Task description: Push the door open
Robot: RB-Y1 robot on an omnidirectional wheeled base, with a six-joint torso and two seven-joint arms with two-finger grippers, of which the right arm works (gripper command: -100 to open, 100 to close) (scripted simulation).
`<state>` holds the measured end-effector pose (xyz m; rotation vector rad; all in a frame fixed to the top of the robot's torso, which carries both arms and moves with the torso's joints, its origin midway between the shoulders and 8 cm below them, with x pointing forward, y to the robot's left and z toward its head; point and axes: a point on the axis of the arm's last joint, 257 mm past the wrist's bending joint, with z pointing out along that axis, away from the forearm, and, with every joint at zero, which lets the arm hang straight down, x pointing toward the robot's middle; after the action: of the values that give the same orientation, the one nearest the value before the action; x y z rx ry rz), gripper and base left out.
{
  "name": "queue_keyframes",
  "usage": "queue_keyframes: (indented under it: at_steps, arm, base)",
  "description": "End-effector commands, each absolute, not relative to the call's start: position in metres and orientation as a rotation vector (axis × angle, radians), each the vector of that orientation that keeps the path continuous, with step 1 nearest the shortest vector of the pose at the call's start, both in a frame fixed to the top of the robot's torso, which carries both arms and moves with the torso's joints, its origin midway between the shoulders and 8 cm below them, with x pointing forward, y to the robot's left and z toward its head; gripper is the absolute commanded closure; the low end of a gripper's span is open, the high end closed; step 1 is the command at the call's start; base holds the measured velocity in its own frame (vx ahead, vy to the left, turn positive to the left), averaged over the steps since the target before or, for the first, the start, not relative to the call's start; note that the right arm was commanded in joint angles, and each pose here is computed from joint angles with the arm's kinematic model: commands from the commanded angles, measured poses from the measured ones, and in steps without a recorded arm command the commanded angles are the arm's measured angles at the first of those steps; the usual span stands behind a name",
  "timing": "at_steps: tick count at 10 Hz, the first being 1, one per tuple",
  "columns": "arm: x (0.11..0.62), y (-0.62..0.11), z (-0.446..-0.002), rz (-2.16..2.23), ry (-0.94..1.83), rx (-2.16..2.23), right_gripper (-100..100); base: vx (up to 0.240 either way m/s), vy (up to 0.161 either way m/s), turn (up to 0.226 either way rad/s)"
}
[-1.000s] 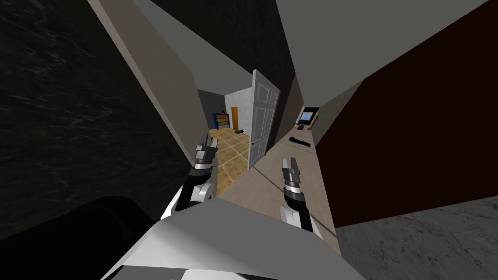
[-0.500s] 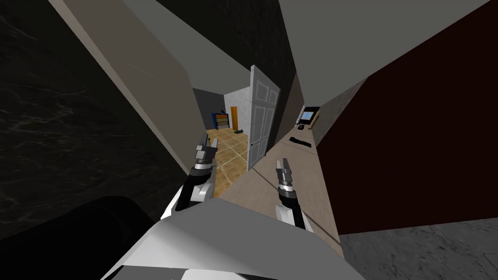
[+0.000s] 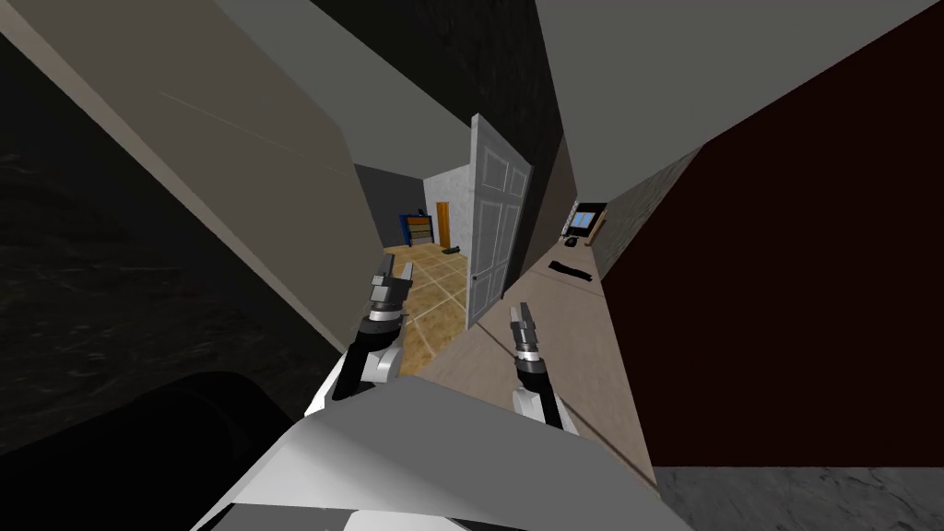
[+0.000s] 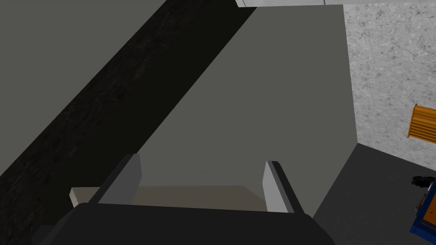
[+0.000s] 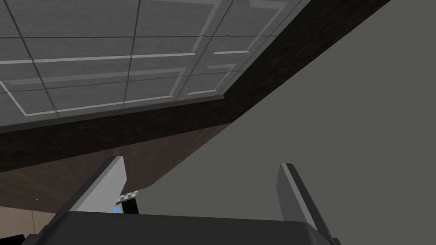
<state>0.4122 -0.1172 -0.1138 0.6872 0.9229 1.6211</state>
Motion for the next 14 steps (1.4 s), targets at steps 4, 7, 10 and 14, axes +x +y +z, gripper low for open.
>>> queue_keyframes:
  at_steps: [4,7,10,14]
  arm:
    - [0.411,-0.068,-0.152,1.709,1.037,0.706,-100]
    - [0.408,-0.050,-0.166,1.738,1.083,0.709,-100]
    - [0.403,-0.026,-0.185,1.774,1.144,0.712,-100]
    - [0.394,0.001,-0.209,1.815,1.225,0.711,-100]
  base:
    - [0.182,-0.026,0.001]
    - [0.121,-0.036,0.002]
    - [0.122,-0.020,0.001]
    - [0.127,-0.020,0.001]
